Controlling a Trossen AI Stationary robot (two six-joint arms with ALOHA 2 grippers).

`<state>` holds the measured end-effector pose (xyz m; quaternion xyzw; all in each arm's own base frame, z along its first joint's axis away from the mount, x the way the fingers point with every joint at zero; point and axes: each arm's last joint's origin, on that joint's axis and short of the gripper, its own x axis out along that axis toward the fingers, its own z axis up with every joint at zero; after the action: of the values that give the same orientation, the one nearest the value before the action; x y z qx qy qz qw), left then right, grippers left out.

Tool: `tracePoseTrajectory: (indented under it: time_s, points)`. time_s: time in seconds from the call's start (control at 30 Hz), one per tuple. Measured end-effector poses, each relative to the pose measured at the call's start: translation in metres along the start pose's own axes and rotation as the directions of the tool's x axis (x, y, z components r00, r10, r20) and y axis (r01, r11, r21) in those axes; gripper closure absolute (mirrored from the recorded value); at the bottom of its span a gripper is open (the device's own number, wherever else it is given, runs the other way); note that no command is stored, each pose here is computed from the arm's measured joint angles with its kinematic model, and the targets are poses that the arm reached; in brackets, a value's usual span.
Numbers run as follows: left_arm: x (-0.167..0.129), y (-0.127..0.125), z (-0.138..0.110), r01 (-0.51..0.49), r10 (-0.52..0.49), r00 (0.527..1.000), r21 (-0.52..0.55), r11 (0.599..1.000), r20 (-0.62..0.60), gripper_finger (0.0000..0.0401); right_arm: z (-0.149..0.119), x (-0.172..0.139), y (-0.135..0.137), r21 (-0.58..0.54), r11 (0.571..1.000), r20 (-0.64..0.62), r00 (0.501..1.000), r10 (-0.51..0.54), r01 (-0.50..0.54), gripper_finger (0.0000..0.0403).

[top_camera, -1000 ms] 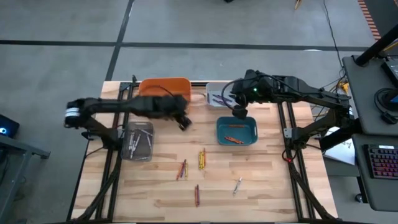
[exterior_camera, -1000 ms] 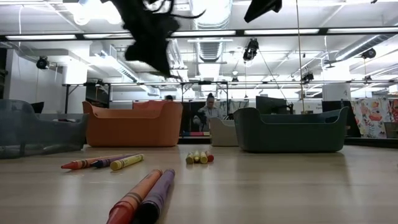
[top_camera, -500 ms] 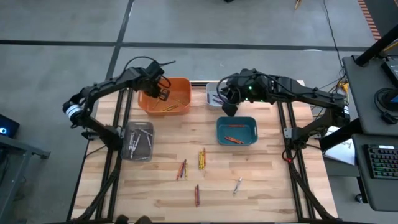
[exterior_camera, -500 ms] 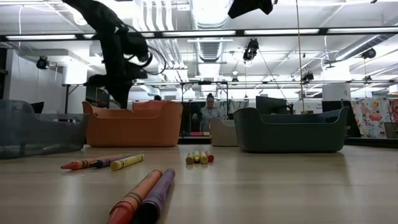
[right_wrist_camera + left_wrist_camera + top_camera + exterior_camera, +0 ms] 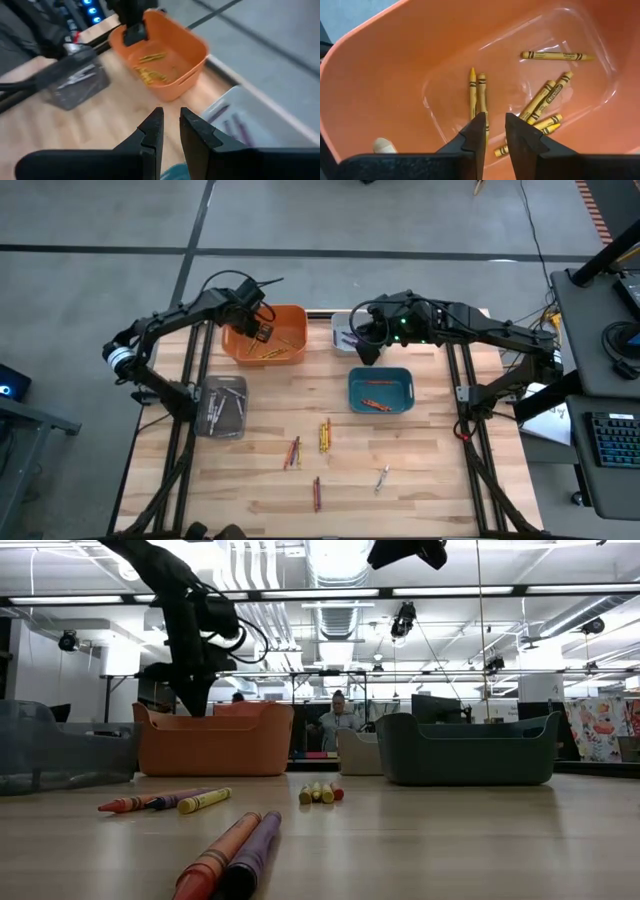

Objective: Sort crayons
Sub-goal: Put the white crayon into the black bin

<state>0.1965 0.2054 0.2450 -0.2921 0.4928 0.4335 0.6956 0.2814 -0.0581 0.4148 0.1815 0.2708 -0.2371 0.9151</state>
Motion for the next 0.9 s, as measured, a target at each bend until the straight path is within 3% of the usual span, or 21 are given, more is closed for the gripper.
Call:
tracePoseTrajectory:
  time_s: [0.17,0.3,0.43,0.57,0.7,0.8,0.9]
  points:
    - [-0.013,-0.004,-0.002,0.023,-0.022,0.999,-0.014,1.0,0.049,0.034,-0.002,0.0,0.003,0.143,0.984,-0.047,0.993,0.11,-0.102,0.0351]
    - [-0.038,-0.018,-0.008,0.089,-0.088,0.983,0.004,0.996,0.159,0.034,-0.006,-0.001,0.01,0.323,0.921,-0.124,0.955,0.271,-0.219,0.0351]
    - [-0.071,-0.036,-0.018,0.185,-0.201,0.931,0.081,0.979,0.305,0.034,-0.021,-0.002,0.027,0.453,0.853,-0.232,0.89,0.394,-0.26,0.0351]
    - [-0.101,-0.049,-0.028,0.268,-0.311,0.849,0.16,0.95,0.427,0.034,-0.046,-0.01,0.05,0.475,0.856,-0.369,0.836,0.406,-0.206,0.0351]
    - [-0.122,-0.054,-0.037,0.271,-0.331,0.791,0.19,0.944,0.514,0.034,-0.078,-0.022,0.066,0.379,0.911,-0.55,0.752,0.363,-0.163,0.0351]
    - [-0.131,-0.053,-0.043,0.263,-0.327,0.771,0.195,0.945,0.547,0.034,-0.105,-0.031,0.076,0.148,0.952,-0.669,0.682,0.295,-0.267,0.0351]
    - [-0.135,-0.052,-0.046,0.264,-0.329,0.76,0.197,0.944,0.56,0.034,-0.137,-0.043,0.082,-0.132,0.912,-0.766,0.624,0.155,-0.389,0.0351]
